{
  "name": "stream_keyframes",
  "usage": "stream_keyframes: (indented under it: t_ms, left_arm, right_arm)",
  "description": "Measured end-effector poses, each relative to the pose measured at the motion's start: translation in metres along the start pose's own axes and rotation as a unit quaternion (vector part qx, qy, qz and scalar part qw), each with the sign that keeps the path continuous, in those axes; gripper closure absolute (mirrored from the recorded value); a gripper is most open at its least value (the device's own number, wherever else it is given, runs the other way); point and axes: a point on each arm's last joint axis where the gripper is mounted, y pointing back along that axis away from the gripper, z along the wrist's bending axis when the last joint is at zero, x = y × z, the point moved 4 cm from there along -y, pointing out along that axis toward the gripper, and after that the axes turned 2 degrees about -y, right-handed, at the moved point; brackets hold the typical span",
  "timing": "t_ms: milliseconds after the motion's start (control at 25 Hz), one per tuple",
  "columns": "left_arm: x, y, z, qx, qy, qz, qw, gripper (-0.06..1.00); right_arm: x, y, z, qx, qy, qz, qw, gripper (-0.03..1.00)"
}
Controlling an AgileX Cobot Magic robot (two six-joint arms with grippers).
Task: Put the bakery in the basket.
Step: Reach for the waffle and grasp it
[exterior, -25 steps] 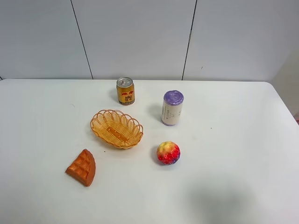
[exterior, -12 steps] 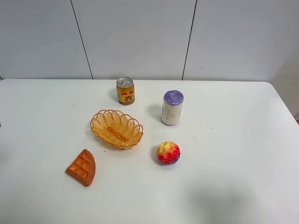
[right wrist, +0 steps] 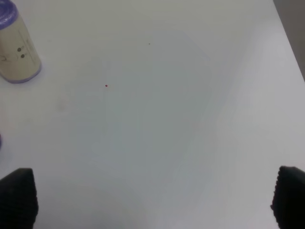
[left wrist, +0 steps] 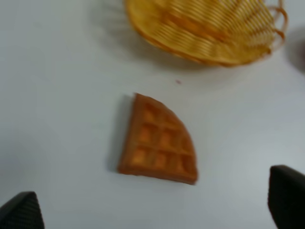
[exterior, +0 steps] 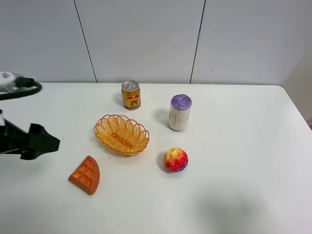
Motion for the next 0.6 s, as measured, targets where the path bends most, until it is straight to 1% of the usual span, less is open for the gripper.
stream_keyframes:
  t_ms: [160,280,400,600]
  left_arm:
    - [0.005,-0.045,-0.021,0.019,-0.028,0.076,0.997,0.00]
    - [0.013,-0.077,-0.030,0.020,-0.042,0.123,0.991,0.00]
    - [0.020,-0.101,-0.037,0.023,-0.040,0.154,0.987,0.00]
    - [0.028,-0.131,-0.040,0.018,-0.037,0.178,0.983,0.00]
  right_arm:
    - [0.000,0.000,0.000,0.000,0.000,0.000,1.000,-0.02]
    - [0.000,0.000,0.000,0.000,0.000,0.000,1.000,-0.02]
    - [0.000,0.000,0.000,0.000,0.000,0.000,1.000,-0.02]
    - [0.000,0.000,0.000,0.000,0.000,0.000,1.000,-0.02]
